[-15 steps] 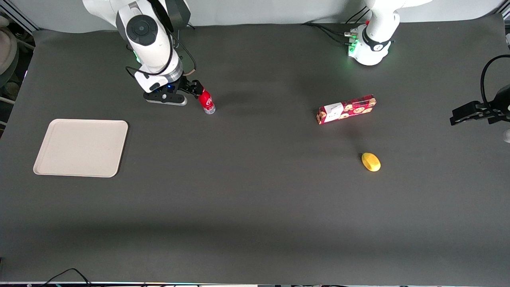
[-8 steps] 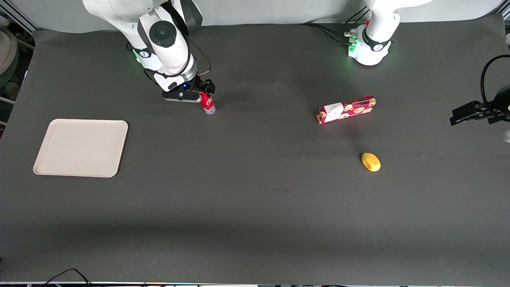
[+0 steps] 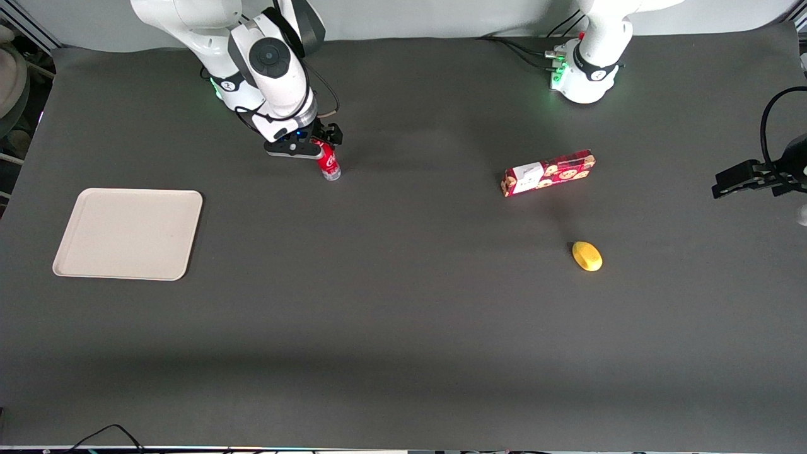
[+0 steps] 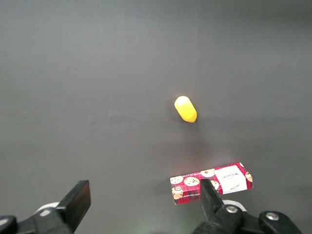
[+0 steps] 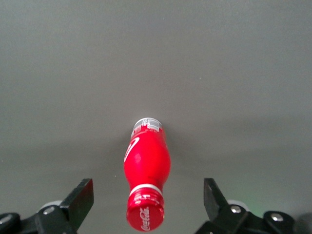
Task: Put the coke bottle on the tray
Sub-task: 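Lower the right gripper around the bottle and close on it, then lift the bottle and carry it with the right gripper toward the tray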
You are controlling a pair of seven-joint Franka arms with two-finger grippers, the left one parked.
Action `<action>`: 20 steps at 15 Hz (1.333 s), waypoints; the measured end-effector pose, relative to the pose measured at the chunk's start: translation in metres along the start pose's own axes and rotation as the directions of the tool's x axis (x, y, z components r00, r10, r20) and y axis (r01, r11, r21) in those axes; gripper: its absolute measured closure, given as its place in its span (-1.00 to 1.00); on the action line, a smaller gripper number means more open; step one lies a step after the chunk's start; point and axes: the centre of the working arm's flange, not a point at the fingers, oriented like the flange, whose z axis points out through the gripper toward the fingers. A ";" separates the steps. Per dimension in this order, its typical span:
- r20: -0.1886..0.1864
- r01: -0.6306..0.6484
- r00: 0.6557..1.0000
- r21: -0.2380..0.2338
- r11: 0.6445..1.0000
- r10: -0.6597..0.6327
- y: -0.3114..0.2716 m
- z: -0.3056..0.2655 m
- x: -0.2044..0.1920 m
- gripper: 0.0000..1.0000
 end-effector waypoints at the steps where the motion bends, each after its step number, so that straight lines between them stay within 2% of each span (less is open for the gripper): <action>1: 0.002 -0.002 1.000 -0.004 1.000 0.002 -0.001 0.002 -0.003 -1.00; 7: 0.011 -0.001 1.000 -0.018 1.000 0.002 -0.003 0.010 -0.011 -0.94; 13: 0.019 -0.009 1.000 -0.010 1.000 0.010 -0.003 0.011 -0.011 0.31; 20: 0.021 -0.027 0.999 0.006 1.000 0.027 -0.003 0.009 -0.008 0.35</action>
